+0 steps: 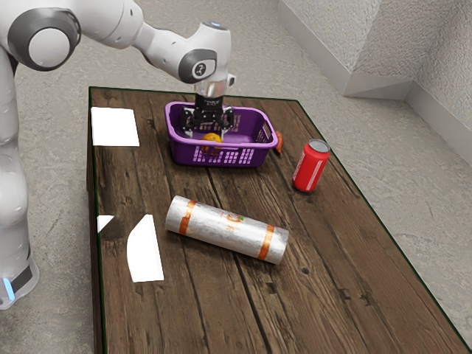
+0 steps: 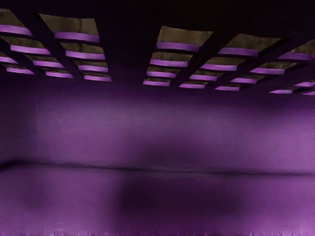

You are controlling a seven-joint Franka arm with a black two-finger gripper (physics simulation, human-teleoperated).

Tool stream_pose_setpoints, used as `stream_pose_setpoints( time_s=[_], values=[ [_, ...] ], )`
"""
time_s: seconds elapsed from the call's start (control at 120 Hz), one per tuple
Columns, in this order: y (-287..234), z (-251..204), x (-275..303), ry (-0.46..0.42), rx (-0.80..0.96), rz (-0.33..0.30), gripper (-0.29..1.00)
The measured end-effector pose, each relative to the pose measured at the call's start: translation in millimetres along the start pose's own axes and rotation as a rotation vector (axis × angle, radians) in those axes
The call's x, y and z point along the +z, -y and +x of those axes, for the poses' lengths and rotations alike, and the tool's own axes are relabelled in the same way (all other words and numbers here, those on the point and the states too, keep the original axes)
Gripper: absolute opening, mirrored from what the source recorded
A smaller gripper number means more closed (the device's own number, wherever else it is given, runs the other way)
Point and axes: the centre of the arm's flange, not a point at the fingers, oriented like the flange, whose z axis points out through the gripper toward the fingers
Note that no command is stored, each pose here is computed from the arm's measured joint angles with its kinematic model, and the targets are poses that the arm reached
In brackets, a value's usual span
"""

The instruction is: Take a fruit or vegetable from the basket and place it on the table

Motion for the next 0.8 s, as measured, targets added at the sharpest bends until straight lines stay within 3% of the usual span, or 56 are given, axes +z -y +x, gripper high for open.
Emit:
stream_pose_setpoints(
  time_s=[0.8],
  values=[
    [-17.8,-49.4,10.5,0.013,0.028,-0.005,0.7]
  ],
)
